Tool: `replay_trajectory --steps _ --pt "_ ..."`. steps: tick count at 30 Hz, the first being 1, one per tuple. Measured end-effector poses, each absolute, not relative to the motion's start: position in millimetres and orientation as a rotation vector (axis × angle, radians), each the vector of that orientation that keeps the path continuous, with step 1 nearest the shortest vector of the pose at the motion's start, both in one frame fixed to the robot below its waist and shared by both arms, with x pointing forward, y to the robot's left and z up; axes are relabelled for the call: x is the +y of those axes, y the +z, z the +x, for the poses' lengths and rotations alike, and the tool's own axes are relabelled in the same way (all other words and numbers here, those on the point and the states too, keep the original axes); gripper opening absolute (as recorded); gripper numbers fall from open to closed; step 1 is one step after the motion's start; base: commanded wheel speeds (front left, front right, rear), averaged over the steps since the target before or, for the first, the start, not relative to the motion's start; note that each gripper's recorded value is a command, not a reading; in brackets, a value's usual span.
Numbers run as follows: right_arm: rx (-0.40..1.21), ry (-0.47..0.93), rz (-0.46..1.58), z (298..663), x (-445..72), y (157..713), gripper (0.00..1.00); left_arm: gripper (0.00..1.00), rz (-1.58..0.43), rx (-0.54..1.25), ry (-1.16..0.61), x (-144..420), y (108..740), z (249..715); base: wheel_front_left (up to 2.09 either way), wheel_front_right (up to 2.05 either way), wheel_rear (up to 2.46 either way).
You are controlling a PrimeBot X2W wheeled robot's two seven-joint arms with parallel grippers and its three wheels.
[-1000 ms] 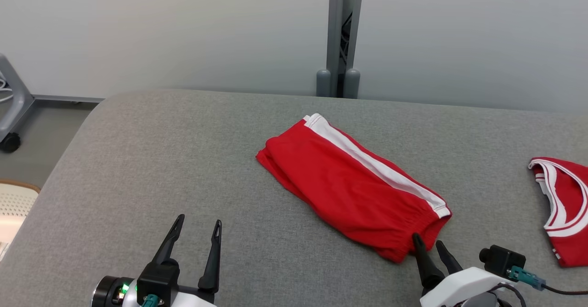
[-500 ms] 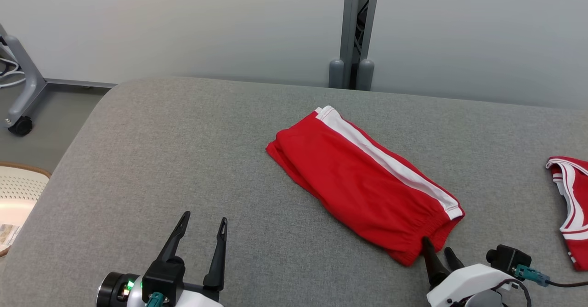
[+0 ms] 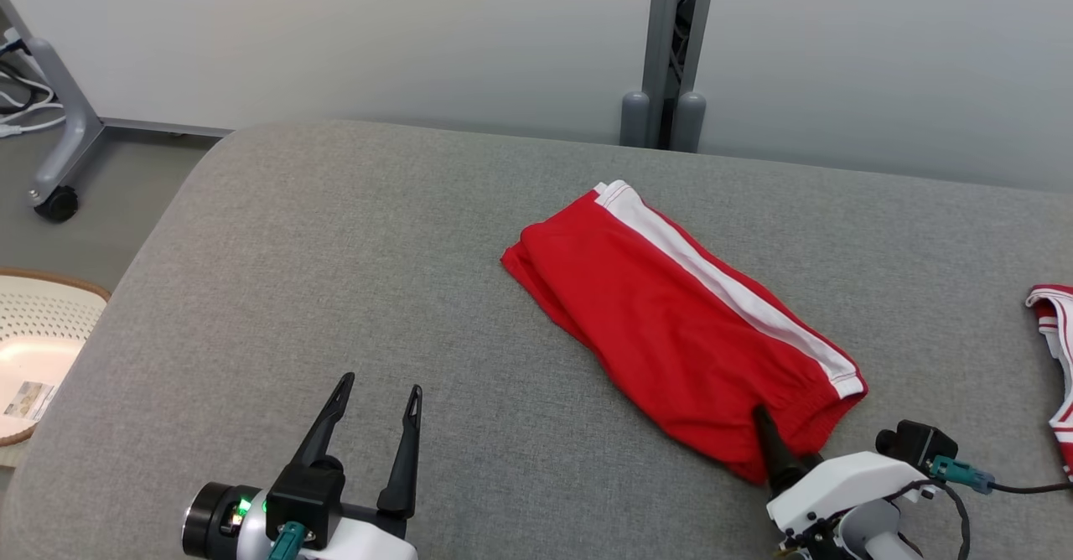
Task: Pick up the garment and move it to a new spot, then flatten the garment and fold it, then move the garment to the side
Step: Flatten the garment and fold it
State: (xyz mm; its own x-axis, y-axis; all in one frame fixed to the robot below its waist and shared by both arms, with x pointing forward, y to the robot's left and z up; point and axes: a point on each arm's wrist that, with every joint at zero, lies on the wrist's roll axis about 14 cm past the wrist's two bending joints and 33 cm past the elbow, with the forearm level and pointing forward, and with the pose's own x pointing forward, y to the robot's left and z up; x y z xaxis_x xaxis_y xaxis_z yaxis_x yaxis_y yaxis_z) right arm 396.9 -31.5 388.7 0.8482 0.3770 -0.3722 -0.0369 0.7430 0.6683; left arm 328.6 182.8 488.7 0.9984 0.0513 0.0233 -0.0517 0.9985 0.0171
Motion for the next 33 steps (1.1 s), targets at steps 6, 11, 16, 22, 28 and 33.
replay_trajectory --steps 6,11,16,22,28,33 --pt "0.533 0.241 0.740 406 -23 389 1.00 1.00 0.021 -0.016 0.070 189 487 330 0.00 0.00 0.00" --pt "0.538 0.256 0.751 414 -14 391 1.00 1.00 0.025 -0.008 0.083 193 486 332 0.00 0.00 0.00" --pt "0.544 0.265 0.748 419 -9 390 0.13 1.00 0.027 -0.002 0.087 194 484 333 0.00 0.00 0.00" --pt "0.541 0.300 0.693 418 -9 390 0.00 1.00 0.029 -0.004 0.088 195 485 334 0.00 0.00 0.00" --pt "0.565 0.358 0.569 417 -23 388 0.00 1.00 0.017 -0.010 0.071 188 486 334 0.00 0.00 0.00" --pt "0.585 0.399 0.420 427 -50 390 0.00 1.00 0.014 -0.005 0.059 183 484 333 0.00 0.00 0.00"
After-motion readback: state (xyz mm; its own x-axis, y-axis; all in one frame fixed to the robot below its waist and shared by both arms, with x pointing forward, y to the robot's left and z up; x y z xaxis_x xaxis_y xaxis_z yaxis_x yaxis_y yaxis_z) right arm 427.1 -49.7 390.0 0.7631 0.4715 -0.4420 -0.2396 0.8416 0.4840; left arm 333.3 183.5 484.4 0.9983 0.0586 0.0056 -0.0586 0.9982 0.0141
